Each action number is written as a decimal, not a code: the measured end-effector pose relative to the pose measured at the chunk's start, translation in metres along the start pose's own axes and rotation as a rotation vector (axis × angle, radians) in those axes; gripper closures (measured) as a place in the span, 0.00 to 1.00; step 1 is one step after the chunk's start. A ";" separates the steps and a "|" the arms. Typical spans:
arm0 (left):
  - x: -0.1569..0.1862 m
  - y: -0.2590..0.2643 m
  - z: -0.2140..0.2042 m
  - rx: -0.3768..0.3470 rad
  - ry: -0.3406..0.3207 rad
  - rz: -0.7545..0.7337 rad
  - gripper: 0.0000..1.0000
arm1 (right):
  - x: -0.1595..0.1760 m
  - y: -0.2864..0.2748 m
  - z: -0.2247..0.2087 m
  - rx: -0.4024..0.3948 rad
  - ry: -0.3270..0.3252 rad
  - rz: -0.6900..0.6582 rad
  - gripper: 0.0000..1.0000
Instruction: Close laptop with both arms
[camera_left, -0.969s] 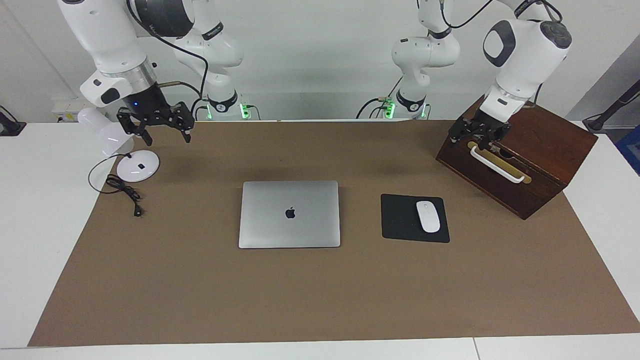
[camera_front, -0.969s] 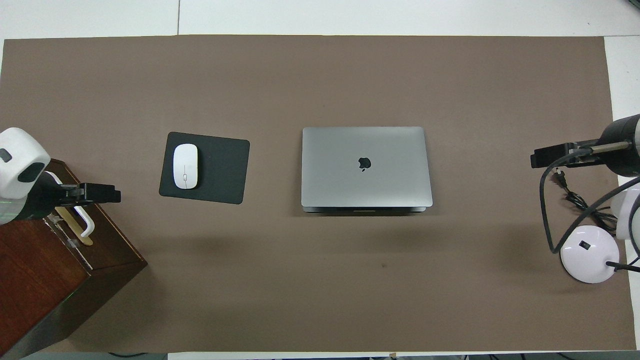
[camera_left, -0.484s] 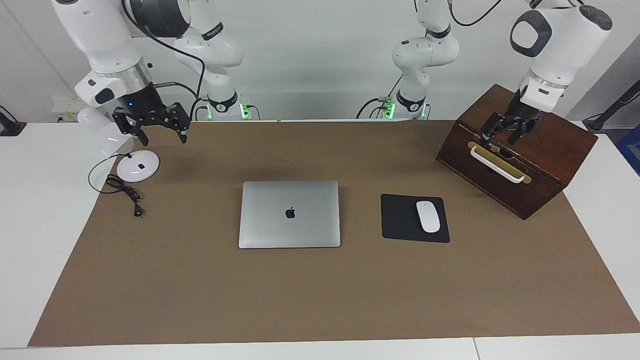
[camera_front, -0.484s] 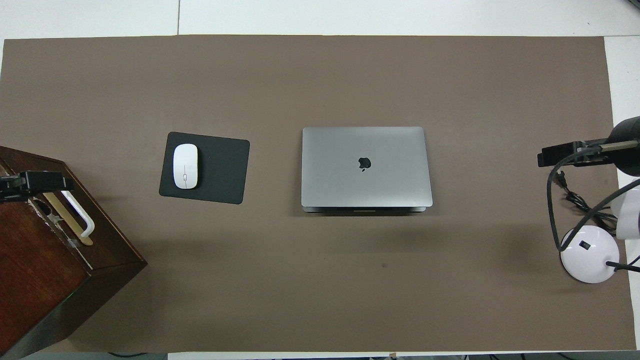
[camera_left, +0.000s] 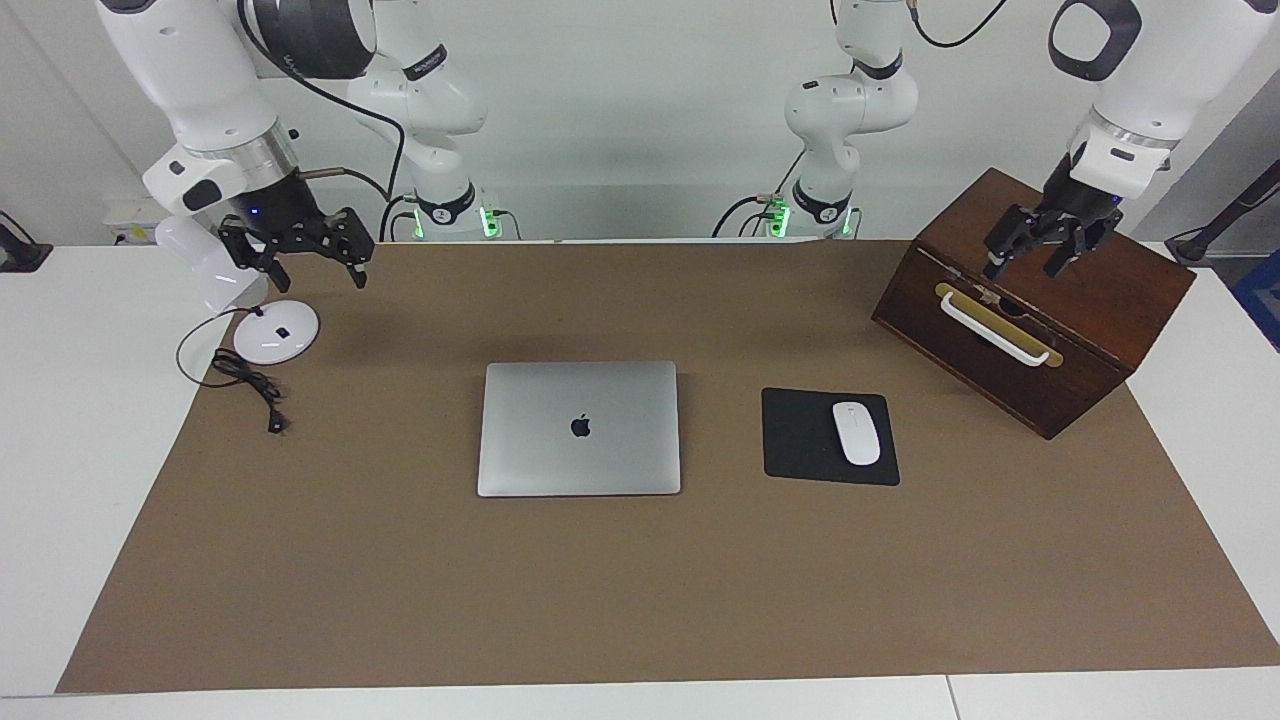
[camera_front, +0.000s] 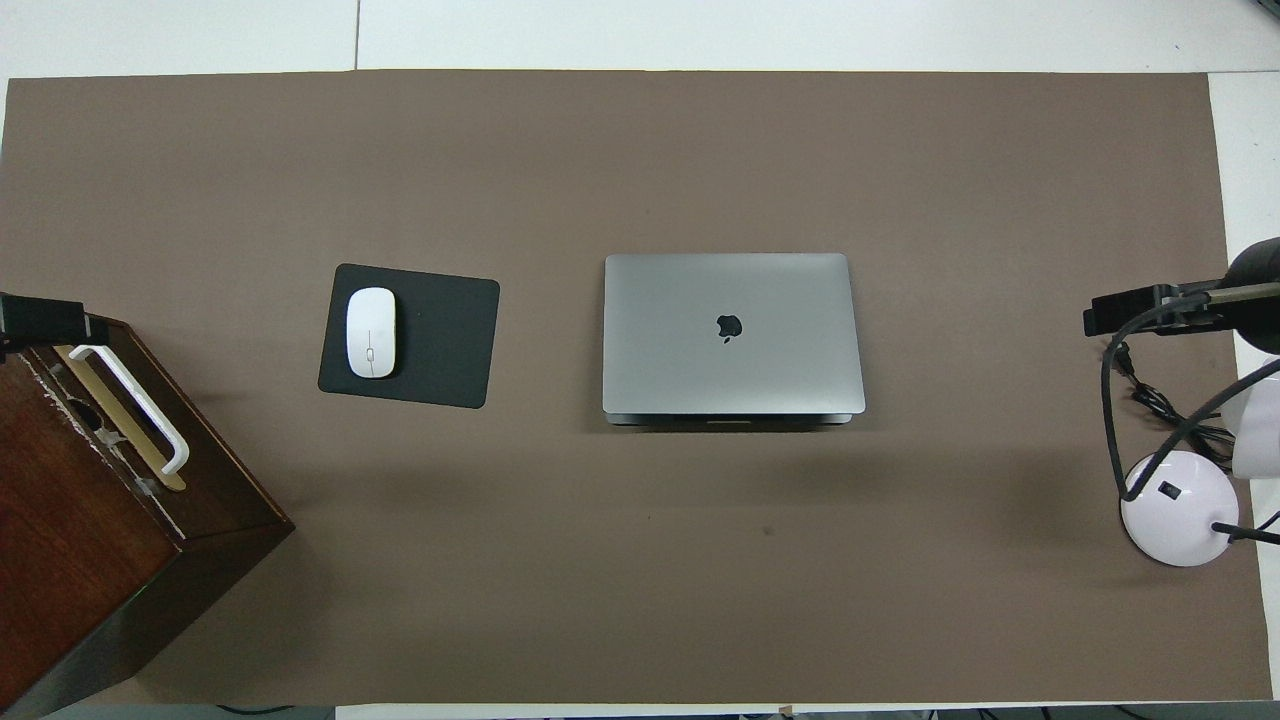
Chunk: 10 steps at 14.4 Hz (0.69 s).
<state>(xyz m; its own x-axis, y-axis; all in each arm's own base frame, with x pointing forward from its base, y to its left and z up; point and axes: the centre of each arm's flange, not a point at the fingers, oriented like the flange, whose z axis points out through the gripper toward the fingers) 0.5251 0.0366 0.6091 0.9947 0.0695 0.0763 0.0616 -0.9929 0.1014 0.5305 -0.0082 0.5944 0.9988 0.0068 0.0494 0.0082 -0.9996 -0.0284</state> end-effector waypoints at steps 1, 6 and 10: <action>0.006 0.005 -0.003 0.006 -0.007 0.011 0.00 | 0.000 0.001 0.000 -0.008 -0.001 0.002 0.00; 0.021 0.040 0.016 0.018 -0.049 0.081 0.00 | 0.000 0.003 0.001 -0.030 -0.003 0.028 0.00; 0.024 0.052 0.027 0.030 -0.068 0.105 0.00 | 0.000 0.003 0.001 -0.031 -0.003 0.028 0.00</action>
<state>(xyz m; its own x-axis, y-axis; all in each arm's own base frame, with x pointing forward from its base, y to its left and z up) 0.5542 -0.0156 0.5893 0.9990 -0.0405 0.0178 -0.0416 -0.9969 0.0670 0.5302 -0.0117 0.5932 0.9987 -0.0209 0.0459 -0.0210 -0.9998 0.0009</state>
